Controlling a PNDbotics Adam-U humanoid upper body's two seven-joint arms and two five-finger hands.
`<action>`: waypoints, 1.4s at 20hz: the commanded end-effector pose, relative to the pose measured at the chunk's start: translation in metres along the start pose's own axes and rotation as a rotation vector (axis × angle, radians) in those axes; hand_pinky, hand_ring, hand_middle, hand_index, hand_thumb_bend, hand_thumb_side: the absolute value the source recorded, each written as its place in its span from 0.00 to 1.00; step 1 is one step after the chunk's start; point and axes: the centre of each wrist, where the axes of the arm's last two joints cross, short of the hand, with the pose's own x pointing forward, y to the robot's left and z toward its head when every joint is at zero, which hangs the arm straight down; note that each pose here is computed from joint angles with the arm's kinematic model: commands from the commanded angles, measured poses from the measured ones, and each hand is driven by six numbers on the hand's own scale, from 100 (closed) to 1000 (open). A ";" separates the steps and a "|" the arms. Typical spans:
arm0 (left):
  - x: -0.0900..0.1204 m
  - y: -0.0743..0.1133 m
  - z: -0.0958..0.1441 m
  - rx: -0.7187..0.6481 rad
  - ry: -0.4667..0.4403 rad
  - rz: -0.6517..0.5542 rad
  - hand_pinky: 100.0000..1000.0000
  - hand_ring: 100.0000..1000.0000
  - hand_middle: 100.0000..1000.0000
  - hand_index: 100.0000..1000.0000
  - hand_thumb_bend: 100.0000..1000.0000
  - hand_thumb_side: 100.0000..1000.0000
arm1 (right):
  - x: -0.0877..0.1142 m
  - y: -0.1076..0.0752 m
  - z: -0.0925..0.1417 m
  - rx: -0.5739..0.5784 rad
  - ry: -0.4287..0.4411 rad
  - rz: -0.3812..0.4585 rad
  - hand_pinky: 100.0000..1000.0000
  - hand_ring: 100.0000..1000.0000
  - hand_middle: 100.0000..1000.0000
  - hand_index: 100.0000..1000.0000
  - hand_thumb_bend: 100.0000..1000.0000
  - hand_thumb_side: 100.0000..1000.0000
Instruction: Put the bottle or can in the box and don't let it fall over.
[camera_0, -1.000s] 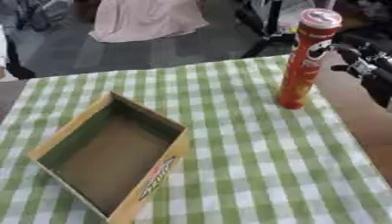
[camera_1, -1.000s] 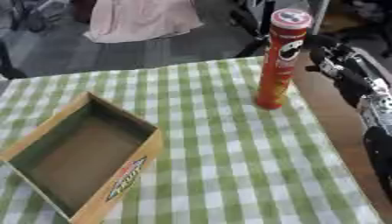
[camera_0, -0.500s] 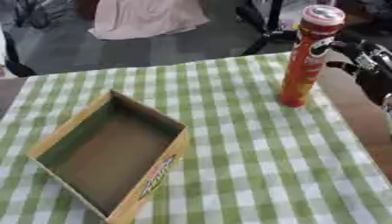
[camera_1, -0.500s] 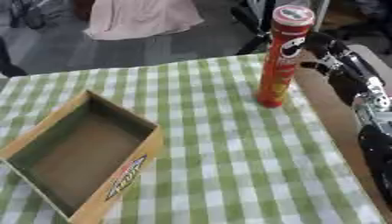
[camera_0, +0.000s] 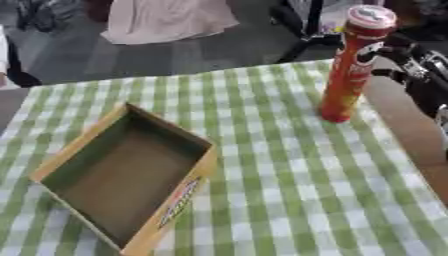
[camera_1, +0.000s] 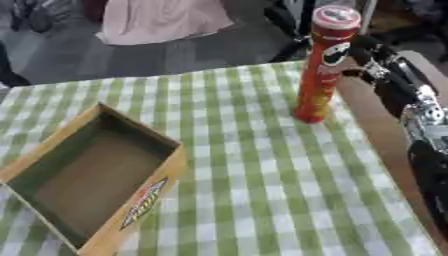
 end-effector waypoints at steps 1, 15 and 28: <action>0.008 0.002 -0.003 -0.007 -0.027 -0.010 1.00 0.65 0.64 0.74 0.04 0.85 | 0.016 -0.007 -0.009 -0.010 -0.039 0.035 0.76 1.00 1.00 0.95 0.40 0.46; 0.009 -0.001 -0.004 -0.011 -0.031 -0.005 1.00 0.65 0.64 0.74 0.04 0.85 | 0.024 -0.004 -0.017 0.010 -0.077 0.040 0.78 1.00 1.00 0.95 0.40 0.49; 0.009 -0.004 -0.004 -0.013 -0.034 0.003 1.00 0.65 0.64 0.74 0.04 0.85 | 0.027 -0.006 -0.020 -0.025 -0.066 0.060 0.78 1.00 1.00 0.95 0.42 0.49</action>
